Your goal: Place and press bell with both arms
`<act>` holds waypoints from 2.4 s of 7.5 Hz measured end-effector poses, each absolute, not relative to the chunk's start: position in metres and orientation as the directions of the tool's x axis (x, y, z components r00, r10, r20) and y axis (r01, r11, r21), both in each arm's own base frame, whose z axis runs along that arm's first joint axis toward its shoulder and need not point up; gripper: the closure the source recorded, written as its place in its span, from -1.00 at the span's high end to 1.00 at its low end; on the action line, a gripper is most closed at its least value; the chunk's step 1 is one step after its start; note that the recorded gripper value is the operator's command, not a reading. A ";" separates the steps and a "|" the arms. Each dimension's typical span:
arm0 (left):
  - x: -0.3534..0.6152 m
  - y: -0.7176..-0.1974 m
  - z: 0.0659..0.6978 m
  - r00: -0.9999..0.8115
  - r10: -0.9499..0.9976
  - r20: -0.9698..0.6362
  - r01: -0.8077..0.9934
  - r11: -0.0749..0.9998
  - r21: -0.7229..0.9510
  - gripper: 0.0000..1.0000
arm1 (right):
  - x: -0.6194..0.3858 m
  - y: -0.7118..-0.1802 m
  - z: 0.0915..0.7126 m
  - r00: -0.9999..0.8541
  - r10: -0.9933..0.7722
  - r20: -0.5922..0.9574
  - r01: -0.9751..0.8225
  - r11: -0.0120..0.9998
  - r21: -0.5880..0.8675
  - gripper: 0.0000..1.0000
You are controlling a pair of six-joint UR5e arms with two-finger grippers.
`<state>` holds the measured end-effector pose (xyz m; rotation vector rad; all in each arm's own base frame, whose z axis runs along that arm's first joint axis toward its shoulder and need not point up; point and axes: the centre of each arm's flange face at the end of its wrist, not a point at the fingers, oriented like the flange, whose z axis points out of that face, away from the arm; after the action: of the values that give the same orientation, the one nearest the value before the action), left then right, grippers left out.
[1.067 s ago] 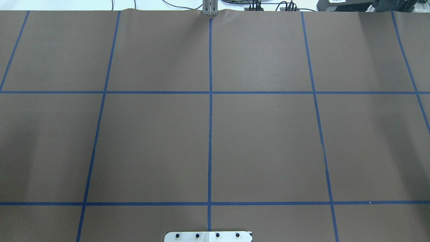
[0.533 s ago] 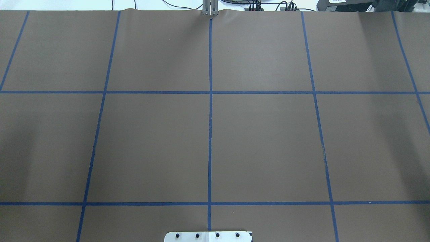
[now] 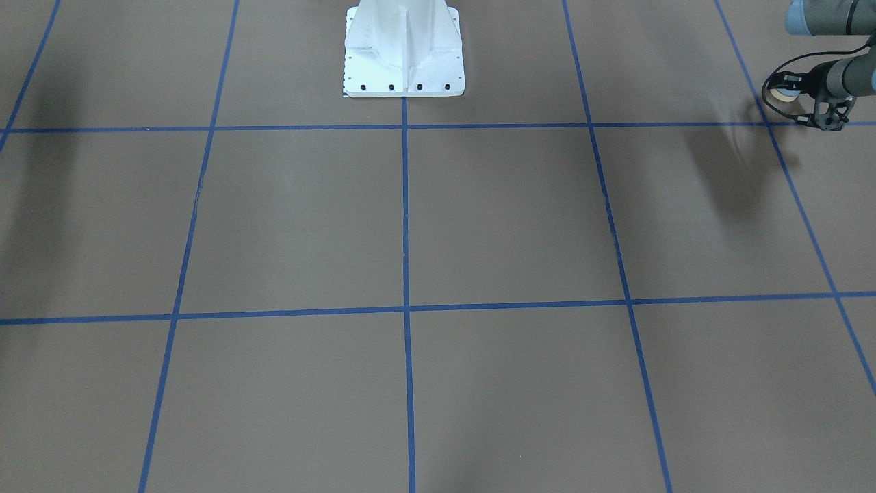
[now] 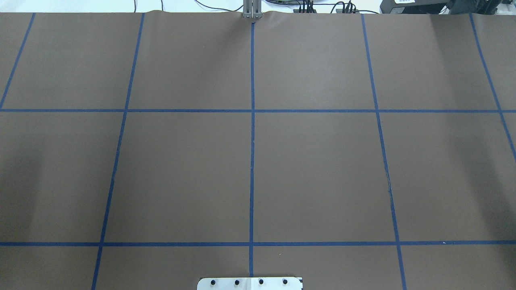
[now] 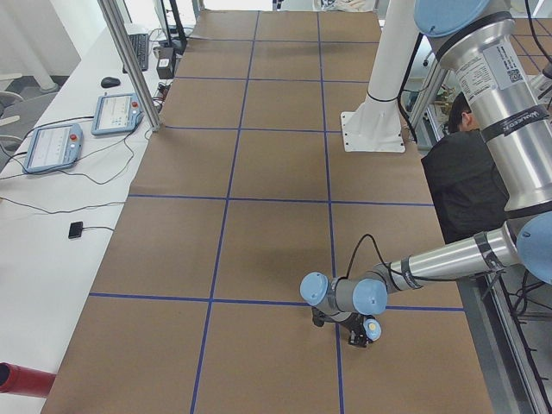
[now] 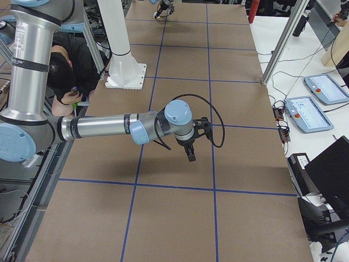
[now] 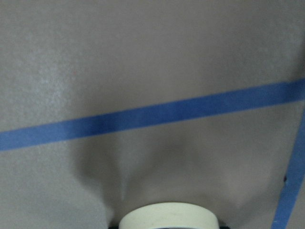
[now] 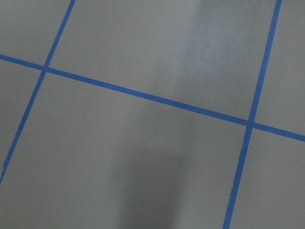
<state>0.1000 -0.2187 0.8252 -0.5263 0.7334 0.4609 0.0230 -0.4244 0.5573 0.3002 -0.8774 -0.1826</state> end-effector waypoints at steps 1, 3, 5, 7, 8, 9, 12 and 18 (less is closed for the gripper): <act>0.100 -0.219 0.823 0.648 0.219 -0.730 -0.566 0.779 -0.269 -0.81 | 0.023 -0.425 0.556 0.627 -0.279 0.727 0.034 0.942 0.333 1.00; 0.096 -0.214 0.802 0.629 0.241 -0.739 -0.570 0.789 -0.228 -0.84 | 0.023 -0.426 0.553 0.626 -0.281 0.728 0.031 0.941 0.336 1.00; 0.097 -0.216 0.746 0.629 0.230 -0.743 -0.545 0.811 -0.210 -0.84 | 0.023 -0.428 0.551 0.628 -0.283 0.725 0.030 0.940 0.341 1.00; 0.127 -0.254 0.681 0.644 0.196 -0.740 -0.500 0.839 -0.213 -0.84 | 0.023 -0.428 0.550 0.629 -0.286 0.723 0.031 0.938 0.344 1.00; 0.158 -0.294 0.649 0.655 0.177 -0.735 -0.480 0.848 -0.224 -0.85 | 0.023 -0.428 0.550 0.629 -0.287 0.723 0.031 0.938 0.345 1.00; 0.193 -0.339 0.611 0.668 0.161 -0.727 -0.466 0.852 -0.240 -0.86 | 0.022 -0.429 0.550 0.628 -0.286 0.723 0.031 0.938 0.345 1.00; 0.278 -0.447 0.477 0.684 0.129 -0.718 -0.439 0.859 -0.263 -0.87 | 0.020 -0.429 0.549 0.627 -0.288 0.724 0.034 0.938 0.344 1.00; 0.506 -0.606 0.247 0.715 -0.023 -0.699 -0.306 0.888 -0.342 -0.84 | 0.015 -0.430 0.550 0.624 -0.294 0.724 0.045 0.939 0.342 1.00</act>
<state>0.5063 -0.6057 0.2466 -0.4612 0.7646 0.1630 0.0147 -0.4296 0.5500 0.3053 -0.8784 -0.1982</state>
